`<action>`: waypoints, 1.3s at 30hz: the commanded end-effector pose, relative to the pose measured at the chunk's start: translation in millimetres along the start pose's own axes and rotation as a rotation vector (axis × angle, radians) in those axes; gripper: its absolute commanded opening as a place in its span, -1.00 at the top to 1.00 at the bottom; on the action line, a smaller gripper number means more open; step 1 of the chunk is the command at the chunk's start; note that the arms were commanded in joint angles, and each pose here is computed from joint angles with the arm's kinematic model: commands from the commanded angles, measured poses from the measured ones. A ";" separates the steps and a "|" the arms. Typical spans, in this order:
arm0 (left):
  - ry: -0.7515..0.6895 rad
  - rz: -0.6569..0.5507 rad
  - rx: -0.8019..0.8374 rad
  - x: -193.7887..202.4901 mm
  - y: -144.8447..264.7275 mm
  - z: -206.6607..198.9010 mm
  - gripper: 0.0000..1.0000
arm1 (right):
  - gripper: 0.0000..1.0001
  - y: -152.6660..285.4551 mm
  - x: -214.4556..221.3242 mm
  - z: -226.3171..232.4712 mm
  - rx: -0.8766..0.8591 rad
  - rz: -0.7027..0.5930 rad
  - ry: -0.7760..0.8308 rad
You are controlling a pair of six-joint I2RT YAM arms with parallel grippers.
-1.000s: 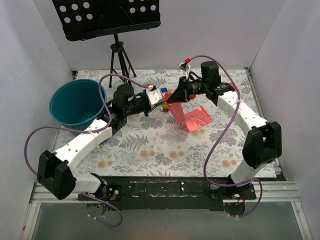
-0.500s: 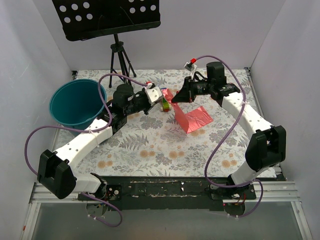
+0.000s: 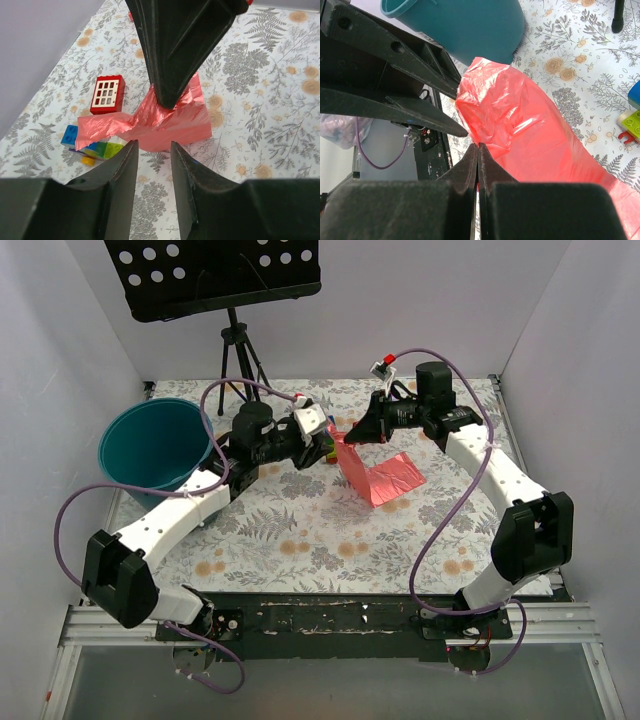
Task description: Put the trash bags into the trash bin
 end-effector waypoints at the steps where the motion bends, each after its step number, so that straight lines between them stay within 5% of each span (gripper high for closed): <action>1: 0.128 -0.044 0.016 -22.2 -5.6 3.6 0.35 | 0.97 0.8 -18.2 15.0 -0.048 -0.025 0.071; 7: 0.166 -0.068 0.032 -28.5 -14.6 6.0 0.45 | 0.97 1.5 -14.8 15.6 -0.052 -0.022 0.067; 12: 0.136 -0.073 0.069 -28.9 -17.8 4.1 1.00 | 0.97 1.2 -13.9 15.8 -0.052 -0.025 0.068; 25: -0.073 0.003 0.052 -8.6 11.1 4.3 1.00 | 0.97 29.4 -16.5 3.3 0.014 -0.045 0.066; 36: 0.016 -0.052 0.128 -22.9 -4.3 -4.3 1.00 | 0.97 17.8 -21.0 13.5 -0.065 -0.033 0.064; 37: 0.039 -0.048 0.123 -23.7 -7.0 -2.6 0.92 | 0.97 17.7 -21.2 14.9 -0.068 -0.034 0.071; 39: 0.103 -0.053 0.114 -27.0 -12.8 0.5 0.40 | 0.97 15.7 -19.2 14.1 -0.071 -0.029 0.065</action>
Point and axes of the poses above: each gripper's point midway between its finger pads, its own y axis back along the fingers, its own z axis along the line the jaws close on, x = y × z, the point moved 2 cm from there along y, back along the fingers, and after that the axes turned 9 degrees about -y, right-handed, at the moved point
